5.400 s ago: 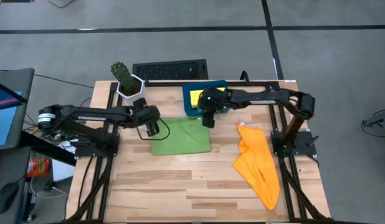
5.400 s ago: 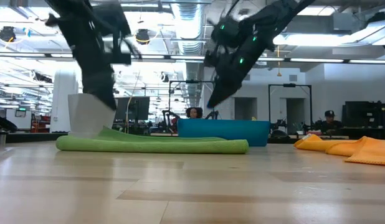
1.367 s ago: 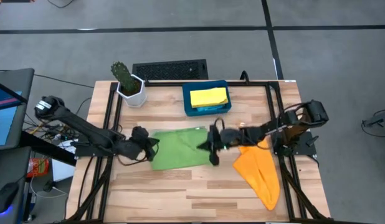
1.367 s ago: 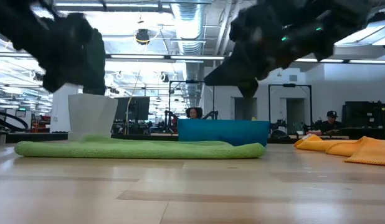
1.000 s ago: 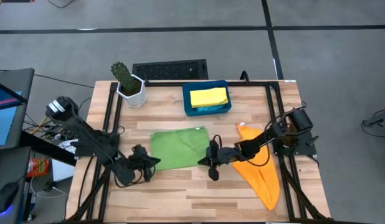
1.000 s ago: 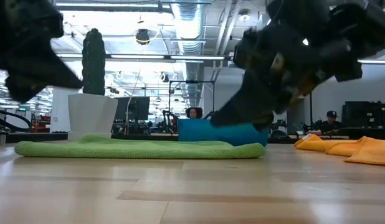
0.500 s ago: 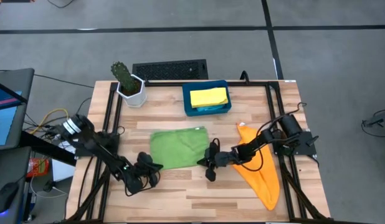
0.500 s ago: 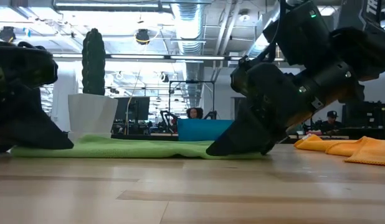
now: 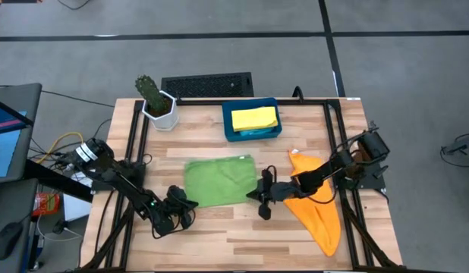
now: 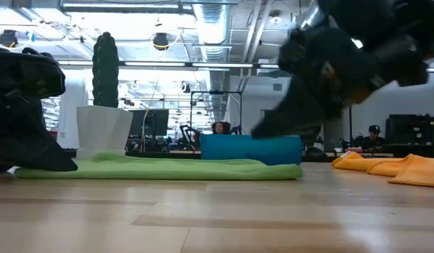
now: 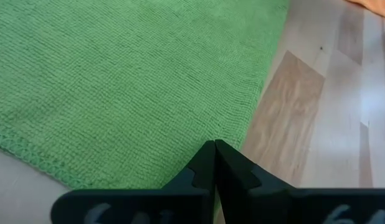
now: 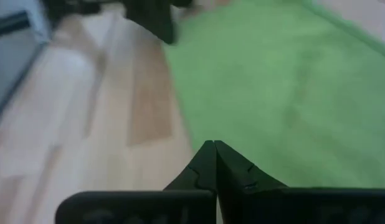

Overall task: Fold microfiber towels
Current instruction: Fold the green microfiber cloth

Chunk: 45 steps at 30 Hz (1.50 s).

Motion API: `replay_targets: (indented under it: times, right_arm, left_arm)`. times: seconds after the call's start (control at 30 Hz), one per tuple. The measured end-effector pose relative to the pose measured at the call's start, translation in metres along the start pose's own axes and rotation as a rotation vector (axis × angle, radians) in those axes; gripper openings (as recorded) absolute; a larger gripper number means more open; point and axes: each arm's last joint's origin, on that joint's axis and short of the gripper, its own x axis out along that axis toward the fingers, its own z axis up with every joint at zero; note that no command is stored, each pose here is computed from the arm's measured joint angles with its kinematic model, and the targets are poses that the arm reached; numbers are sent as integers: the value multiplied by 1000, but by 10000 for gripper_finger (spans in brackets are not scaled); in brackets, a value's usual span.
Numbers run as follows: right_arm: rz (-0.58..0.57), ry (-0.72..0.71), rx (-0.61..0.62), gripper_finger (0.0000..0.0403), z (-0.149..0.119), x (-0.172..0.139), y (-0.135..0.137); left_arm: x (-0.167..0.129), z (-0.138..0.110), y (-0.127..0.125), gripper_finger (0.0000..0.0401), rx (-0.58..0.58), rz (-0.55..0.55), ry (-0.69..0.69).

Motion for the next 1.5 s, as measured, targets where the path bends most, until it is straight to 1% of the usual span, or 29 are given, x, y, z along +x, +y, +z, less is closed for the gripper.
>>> replay_targets:
  times: [0.1, 0.27, 0.37, 0.5, 0.57, 0.63, 0.7, 0.77, 0.83, 0.93, 1.0, 1.07, 1.1, 1.13, 1.2, 1.27, 1.4, 1.5]
  right_arm:
    - [-59, 11, 7, 21, -13, -11, -5]
    - [-76, 26, 51, 13, -41, -20, -10]
    - [-67, 29, 80, 18, -52, -17, -9]
    - [-88, 39, 114, 22, -64, -12, -8]
    - [-82, 39, 117, 18, -64, -13, -5]
    - [-63, 34, 120, 14, -59, -17, -2]
    - [-44, 37, 101, 14, -54, -24, 1]
    - [-31, -15, 96, 16, -40, -31, 4]
    - [-53, -63, 89, 21, -30, -37, 6]
    - [-54, -116, 40, 24, -22, -42, 8]
    - [-40, -148, 27, 22, -17, -40, 11]
    - [-49, -144, 21, 17, -20, -36, 11]
    - [-51, -140, 20, 16, -23, -32, 11]
    - [-52, -137, 18, 15, -26, -28, 11]
    - [-44, -144, 30, 16, -30, -21, 13]
    - [-43, -133, 50, 21, -37, -14, 13]
    - [-30, -90, 87, 27, -51, -2, 13]
    - [-37, -72, 92, 22, -60, 0, 14]
  left_arm:
    - [0, 0, 1, 0, -6, 5, 0]
    - [1, 1, 1, 0, -14, 11, -9]
    - [2, 2, 2, 0, -20, 17, -10]
    - [4, 5, 1, 0, -37, 11, -10]
    - [4, 6, -2, 0, -45, 7, 1]
    - [2, 9, -6, 0, -53, -3, 27]
    - [-3, 14, -14, 0, -70, -37, 65]
    - [-9, 20, -18, 0, -69, -54, 87]
    - [-14, 26, -17, 0, -78, -46, 85]
    - [-24, 39, -22, 0, -142, -83, 2]
    - [-27, 46, -27, 0, -166, -100, -108]
    - [-25, 53, -32, 0, -165, -113, -206]
    - [-21, 56, -34, 0, -156, -120, -223]
    - [-17, 57, -36, 0, -135, -126, -214]
    - [-5, 57, -39, 0, -87, -127, -154]
    - [3, 54, -42, 0, -67, -119, -106]
    - [14, 44, -44, 0, -73, -103, -49]
    - [17, 45, -52, 0, -84, -114, -65]
